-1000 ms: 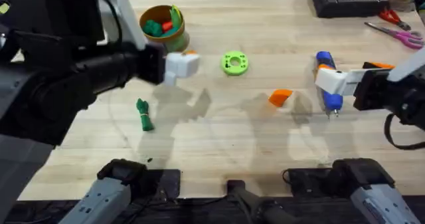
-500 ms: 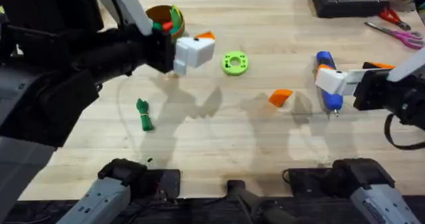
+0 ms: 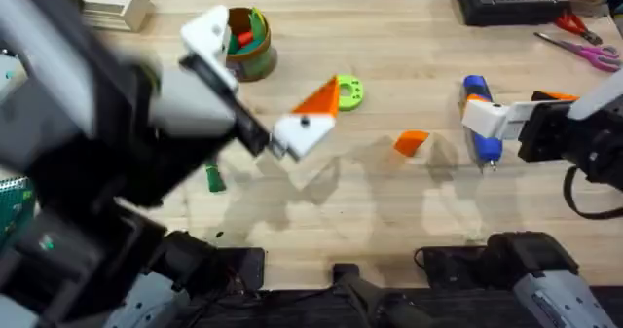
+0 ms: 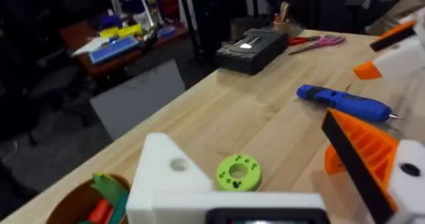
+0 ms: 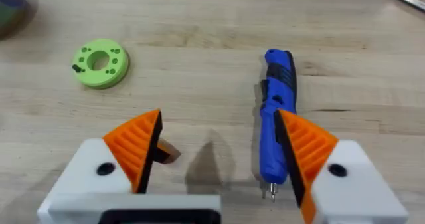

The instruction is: Pick up the gripper from the table and insert it into the empty holder that is missing its gripper. Then pick up a screw, insert it into the mounting hole, and use the screwdriver to tighten it. Finally, clean up the table by picking up the vegetable and placing it into the bucket.

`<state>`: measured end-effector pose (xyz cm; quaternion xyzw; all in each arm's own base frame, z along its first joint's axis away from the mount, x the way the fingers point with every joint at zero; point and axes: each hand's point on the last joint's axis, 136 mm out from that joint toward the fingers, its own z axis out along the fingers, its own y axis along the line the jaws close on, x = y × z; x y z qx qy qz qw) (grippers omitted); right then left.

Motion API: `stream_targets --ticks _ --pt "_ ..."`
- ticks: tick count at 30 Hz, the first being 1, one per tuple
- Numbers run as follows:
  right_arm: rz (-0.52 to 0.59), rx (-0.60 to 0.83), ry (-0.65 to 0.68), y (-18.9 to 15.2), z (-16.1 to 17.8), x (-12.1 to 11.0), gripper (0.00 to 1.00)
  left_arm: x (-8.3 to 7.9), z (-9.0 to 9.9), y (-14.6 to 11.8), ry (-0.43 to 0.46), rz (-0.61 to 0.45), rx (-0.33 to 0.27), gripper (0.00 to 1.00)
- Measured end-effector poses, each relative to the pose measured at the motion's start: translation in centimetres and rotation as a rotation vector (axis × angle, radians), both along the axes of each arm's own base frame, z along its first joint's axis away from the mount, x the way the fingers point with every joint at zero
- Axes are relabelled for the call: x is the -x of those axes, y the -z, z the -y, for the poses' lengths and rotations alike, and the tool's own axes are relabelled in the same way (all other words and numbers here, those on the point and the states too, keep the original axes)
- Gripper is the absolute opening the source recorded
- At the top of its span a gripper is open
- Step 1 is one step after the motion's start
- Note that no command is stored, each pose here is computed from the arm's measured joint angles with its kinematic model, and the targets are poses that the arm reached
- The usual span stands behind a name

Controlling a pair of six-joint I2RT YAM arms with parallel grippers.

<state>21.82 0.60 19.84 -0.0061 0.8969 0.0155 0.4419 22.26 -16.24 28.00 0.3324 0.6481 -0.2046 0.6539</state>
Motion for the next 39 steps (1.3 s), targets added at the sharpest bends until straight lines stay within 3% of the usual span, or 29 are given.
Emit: stream_targets --ticks 6,11,12,17,24,39 --pt "0.000 0.000 0.000 0.0 0.0 0.0 0.987 2.6 0.6 3.0 0.064 0.125 0.045 0.986" --pt "0.000 0.000 0.000 0.0 0.0 0.0 0.987 3.6 1.0 6.4 0.095 0.141 0.062 0.987" --pt "0.000 0.000 0.000 0.0 0.0 0.0 0.987 4.0 0.8 7.4 0.098 0.136 0.088 0.987" --pt "0.000 0.000 0.000 0.0 0.0 0.0 0.985 4.7 0.4 7.3 0.096 0.141 0.116 0.987" --pt "0.000 0.000 0.000 0.0 0.0 0.0 0.987 4.9 0.7 11.5 0.107 -0.026 0.046 0.987" --pt "0.000 0.000 0.000 0.0 0.0 0.0 0.987 4.9 0.7 11.7 0.107 -0.035 0.046 0.987"
